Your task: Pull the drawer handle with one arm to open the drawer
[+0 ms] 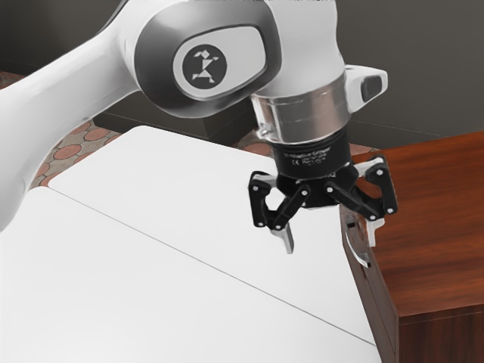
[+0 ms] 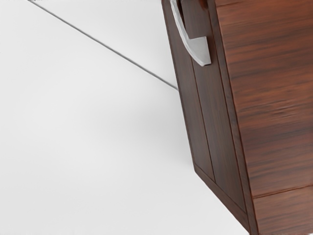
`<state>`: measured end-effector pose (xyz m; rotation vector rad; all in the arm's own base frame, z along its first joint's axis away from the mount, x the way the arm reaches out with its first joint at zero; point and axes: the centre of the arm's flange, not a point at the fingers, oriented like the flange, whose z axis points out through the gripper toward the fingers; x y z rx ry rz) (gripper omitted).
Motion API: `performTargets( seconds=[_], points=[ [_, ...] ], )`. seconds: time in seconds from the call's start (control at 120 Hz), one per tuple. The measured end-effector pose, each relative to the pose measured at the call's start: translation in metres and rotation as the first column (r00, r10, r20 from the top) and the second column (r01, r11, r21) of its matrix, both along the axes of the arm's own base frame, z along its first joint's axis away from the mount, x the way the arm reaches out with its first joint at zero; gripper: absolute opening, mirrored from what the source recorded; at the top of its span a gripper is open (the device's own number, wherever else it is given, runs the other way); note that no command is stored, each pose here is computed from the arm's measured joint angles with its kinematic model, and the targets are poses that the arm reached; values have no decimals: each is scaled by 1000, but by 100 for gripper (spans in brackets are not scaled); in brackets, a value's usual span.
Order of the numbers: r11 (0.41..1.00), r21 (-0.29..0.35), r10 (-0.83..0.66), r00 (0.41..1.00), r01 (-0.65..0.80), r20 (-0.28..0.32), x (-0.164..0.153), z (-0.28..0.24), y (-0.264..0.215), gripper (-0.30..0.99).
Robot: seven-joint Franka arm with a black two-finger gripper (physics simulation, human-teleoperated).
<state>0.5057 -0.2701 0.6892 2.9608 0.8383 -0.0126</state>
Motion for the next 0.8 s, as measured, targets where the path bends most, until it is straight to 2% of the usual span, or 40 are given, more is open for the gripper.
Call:
performTargets(
  seconds=[0.108, 0.442, 0.8],
  points=[
    [997, 45, 57, 998, -58, 15, -20, -11, -2, 69],
    [977, -1, 212, 976, -213, 48, -8, -5, 14, 69],
    [955, -27, 297, 952, -296, 72, -2, -2, 25, 69]
  ],
)
